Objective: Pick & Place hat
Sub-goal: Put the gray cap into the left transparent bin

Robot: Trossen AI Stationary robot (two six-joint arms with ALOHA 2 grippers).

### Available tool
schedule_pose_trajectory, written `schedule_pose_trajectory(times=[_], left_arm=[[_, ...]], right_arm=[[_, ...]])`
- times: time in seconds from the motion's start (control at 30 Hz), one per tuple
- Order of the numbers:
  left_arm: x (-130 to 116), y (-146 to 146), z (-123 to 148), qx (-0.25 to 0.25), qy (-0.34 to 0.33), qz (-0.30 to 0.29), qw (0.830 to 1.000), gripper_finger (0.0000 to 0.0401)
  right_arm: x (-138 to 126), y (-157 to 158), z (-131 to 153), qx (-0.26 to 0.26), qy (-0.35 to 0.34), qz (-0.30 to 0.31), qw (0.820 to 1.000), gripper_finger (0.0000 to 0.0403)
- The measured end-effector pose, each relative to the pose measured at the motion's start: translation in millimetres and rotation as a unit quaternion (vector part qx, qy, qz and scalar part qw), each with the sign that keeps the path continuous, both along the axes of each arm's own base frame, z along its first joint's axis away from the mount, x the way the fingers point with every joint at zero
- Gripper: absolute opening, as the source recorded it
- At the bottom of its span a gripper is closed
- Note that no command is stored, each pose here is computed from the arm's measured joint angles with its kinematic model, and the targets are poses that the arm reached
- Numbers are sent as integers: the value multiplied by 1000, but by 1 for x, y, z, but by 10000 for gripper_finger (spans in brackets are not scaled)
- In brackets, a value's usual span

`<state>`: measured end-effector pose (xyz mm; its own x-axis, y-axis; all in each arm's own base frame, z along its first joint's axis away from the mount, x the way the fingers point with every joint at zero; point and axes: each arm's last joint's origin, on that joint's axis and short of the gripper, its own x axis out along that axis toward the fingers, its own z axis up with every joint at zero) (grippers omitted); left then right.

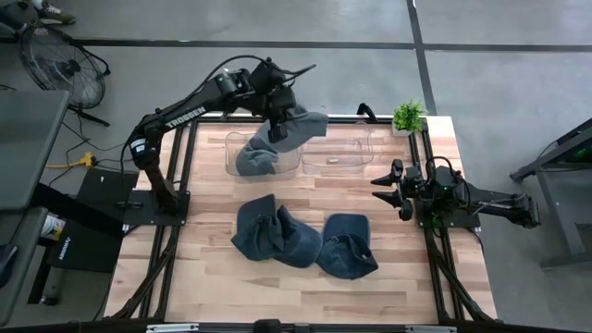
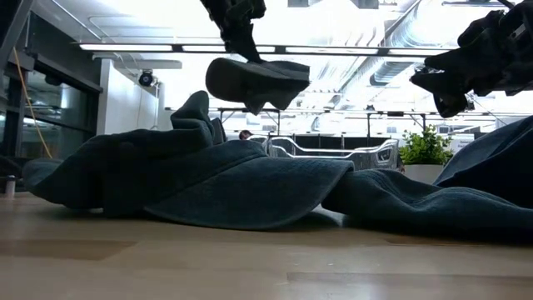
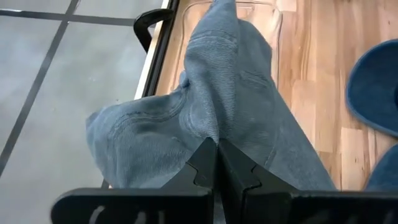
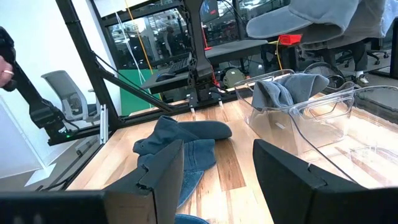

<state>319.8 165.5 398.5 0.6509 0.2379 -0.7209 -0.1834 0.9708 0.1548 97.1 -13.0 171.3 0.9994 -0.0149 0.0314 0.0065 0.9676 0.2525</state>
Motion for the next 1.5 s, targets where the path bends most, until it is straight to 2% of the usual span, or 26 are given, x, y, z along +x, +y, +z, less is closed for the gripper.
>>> schedule_pose_trajectory(times=[0.5,0.7,0.83,0.93,1.0,1.1,1.3,1.5], left_arm=[[-15,30,2,-33,-41,-27,998,0],[-14,33,-20,-49,-53,-26,997,0],[-27,28,-23,-32,-92,-19,995,0],[-41,25,-36,-48,-102,-14,994,0],[-46,21,-40,-40,-128,-17,991,0],[-60,12,-56,-47,-134,-24,990,0],[-82,-5,-79,-35,-194,-34,980,0],[-100,-18,-104,-10,-228,-42,973,0]], right_arm=[[0,0,0,0,0,0,1000,188],[0,0,0,0,0,0,1000,188],[0,0,0,0,0,0,1000,188],[0,0,0,0,0,0,1000,188],[0,0,0,0,0,0,1000,188],[0,0,0,0,0,0,1000,188],[0,0,0,0,0,0,1000,188],[0,0,0,0,0,0,1000,188]])
